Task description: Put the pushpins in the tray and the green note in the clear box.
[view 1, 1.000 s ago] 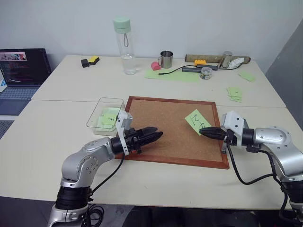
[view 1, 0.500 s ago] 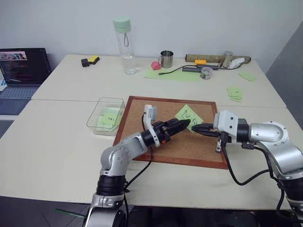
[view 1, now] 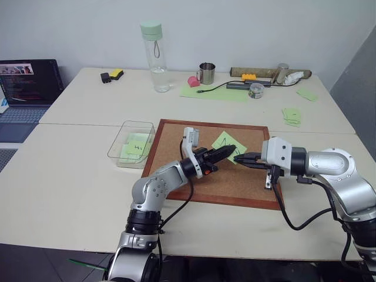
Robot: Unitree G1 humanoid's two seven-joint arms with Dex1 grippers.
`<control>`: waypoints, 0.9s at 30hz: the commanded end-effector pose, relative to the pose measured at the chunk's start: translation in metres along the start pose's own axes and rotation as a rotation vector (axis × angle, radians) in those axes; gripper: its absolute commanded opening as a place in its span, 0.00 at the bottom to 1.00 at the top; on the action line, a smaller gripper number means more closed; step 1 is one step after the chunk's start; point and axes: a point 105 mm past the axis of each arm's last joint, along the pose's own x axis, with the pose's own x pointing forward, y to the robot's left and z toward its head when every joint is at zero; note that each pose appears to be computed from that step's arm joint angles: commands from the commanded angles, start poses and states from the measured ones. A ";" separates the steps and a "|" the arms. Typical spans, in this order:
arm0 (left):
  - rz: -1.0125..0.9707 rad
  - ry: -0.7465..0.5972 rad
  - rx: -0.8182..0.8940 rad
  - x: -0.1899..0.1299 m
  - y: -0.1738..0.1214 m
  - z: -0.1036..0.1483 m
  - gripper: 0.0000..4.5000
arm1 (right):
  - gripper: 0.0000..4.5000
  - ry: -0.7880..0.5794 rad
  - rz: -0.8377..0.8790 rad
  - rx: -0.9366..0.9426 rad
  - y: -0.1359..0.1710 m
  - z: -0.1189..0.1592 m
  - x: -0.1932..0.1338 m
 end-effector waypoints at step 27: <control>0.193 -0.031 0.449 -0.003 0.017 0.026 0.02 | 0.00 0.496 -0.493 0.299 -0.039 -0.127 -0.094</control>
